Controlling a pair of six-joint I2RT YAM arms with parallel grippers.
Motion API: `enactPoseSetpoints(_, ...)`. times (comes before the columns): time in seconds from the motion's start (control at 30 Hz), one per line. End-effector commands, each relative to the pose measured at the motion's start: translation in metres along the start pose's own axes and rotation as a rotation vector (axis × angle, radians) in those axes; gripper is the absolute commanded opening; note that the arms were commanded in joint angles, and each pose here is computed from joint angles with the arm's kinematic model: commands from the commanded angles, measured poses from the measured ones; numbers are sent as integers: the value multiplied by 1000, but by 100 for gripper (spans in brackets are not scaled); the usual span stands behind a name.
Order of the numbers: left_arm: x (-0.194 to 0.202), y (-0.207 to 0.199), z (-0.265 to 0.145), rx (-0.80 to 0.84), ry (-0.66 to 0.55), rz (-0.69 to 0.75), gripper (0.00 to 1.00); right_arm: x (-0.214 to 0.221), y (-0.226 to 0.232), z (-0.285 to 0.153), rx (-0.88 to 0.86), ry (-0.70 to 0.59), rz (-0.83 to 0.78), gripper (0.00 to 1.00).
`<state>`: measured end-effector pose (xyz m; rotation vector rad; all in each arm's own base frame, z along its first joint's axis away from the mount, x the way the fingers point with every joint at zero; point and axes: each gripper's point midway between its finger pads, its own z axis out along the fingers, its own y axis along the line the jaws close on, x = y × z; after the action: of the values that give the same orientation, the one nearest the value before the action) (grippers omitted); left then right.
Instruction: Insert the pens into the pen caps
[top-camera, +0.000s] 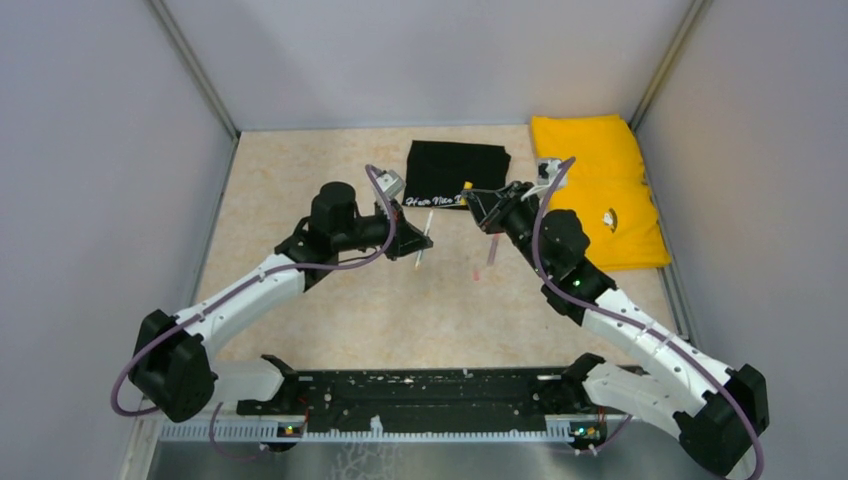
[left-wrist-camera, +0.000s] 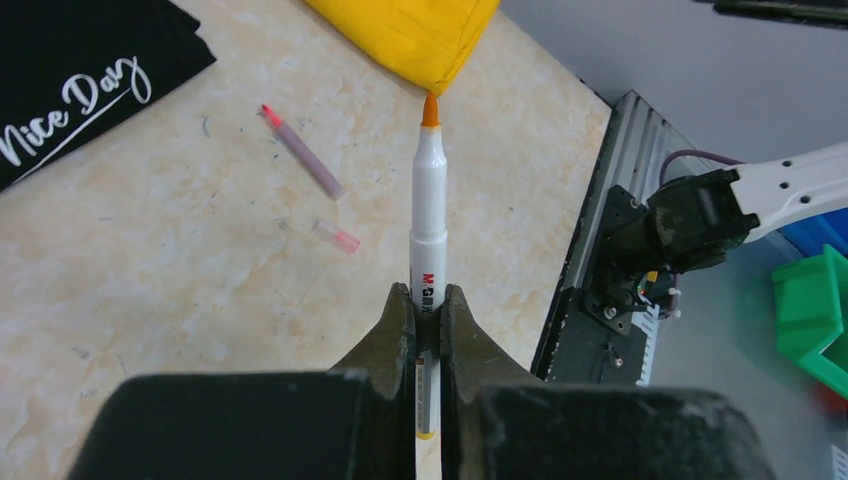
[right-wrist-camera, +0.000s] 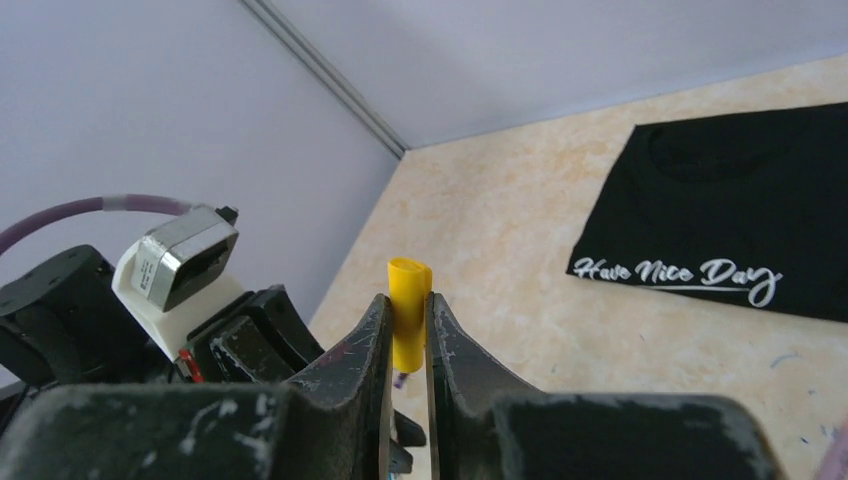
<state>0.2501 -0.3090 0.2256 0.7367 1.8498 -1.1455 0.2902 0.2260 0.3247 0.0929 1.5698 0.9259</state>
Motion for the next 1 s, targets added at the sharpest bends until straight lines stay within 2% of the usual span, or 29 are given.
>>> enactPoseSetpoints(0.0, -30, -30, 3, 114, -64, 66, 0, -35, 33, -4, -151, -133, 71, 0)
enactPoseSetpoints(0.33, -25, -41, 2, 134, -61, 73, 0, -30, 60, -7, -334, -140, 129, 0)
enactPoseSetpoints(0.97, -31, -54, -4, 172, -87, 106, 0, -15, 55, 1, -317, -82, 115, 0)
